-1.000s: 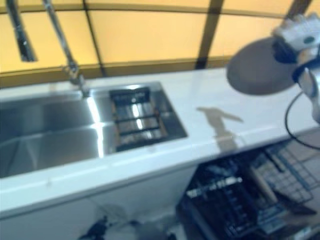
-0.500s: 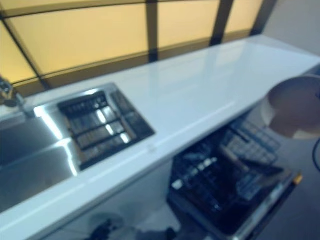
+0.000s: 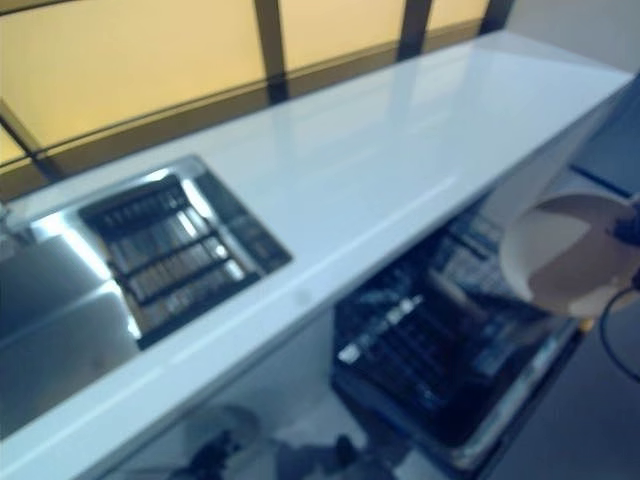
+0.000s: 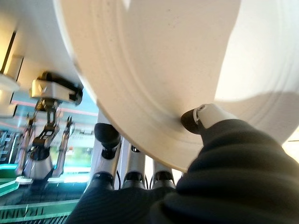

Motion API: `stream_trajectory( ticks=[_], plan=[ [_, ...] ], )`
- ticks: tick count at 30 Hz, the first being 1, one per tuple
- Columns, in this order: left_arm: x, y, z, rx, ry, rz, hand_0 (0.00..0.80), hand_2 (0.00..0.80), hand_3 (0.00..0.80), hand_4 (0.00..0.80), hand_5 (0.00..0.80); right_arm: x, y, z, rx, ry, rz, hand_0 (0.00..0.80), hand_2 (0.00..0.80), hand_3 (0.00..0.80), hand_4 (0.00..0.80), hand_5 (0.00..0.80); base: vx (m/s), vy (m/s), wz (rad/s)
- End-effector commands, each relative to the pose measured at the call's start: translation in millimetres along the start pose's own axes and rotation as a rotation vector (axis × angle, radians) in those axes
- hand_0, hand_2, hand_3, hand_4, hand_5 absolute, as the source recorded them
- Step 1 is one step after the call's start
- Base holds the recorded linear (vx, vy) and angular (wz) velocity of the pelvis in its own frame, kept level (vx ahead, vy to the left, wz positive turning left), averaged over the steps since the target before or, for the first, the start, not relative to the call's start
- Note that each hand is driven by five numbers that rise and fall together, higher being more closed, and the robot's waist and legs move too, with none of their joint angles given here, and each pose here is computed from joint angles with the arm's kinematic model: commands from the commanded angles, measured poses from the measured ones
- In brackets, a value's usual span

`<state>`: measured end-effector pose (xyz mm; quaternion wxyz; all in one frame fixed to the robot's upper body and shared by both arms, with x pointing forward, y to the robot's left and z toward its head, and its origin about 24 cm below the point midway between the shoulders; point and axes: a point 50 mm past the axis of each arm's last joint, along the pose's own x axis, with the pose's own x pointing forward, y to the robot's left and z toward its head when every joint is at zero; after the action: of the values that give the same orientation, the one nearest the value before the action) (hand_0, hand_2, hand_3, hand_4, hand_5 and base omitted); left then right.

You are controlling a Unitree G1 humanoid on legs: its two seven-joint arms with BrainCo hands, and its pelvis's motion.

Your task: Take plates into dishwasher

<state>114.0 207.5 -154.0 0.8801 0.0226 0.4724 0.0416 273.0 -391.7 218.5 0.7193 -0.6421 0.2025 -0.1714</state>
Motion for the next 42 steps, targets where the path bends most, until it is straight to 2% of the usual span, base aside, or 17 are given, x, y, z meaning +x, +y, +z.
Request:
stream_trajectory(
  ticks=[1,18,29,34,42],
  plan=[
    [1.3,17.9,7.7,-0.009,-0.028,0.068,0.0,0.0,0.0,0.0,0.0,3.5,-5.3,17.5,0.015,-0.014,-0.039,0.8,0.8,0.8,0.8,0.8,0.0,0.0,0.0],
    [4.4,13.8,15.4,0.007,-0.039,0.066,0.0,0.0,0.0,0.0,0.0,2.3,19.8,59.6,-0.172,-0.024,0.04,0.8,0.8,0.8,0.8,0.8,-0.016,-0.004,0.0],
    [7.6,1.6,22.4,0.035,-0.052,0.053,0.0,0.0,0.0,0.0,0.0,-6.2,48.5,106.2,-0.346,-0.043,-0.037,0.8,0.8,0.8,0.8,0.8,-0.009,-0.003,0.02],
    [8.4,-2.0,24.7,0.045,-0.056,0.048,0.0,0.0,0.0,0.0,0.0,-14.7,67.2,124.1,-0.456,-0.074,-0.055,0.8,0.8,0.8,0.8,0.8,-0.004,0.004,0.02],
    [9.2,-9.7,25.7,0.066,-0.057,0.033,0.0,0.0,0.0,0.0,0.0,-22.7,109.2,139.2,-0.484,-0.086,0.06,0.8,0.8,0.8,0.8,0.8,0.0,-0.003,0.07]
  ],
)
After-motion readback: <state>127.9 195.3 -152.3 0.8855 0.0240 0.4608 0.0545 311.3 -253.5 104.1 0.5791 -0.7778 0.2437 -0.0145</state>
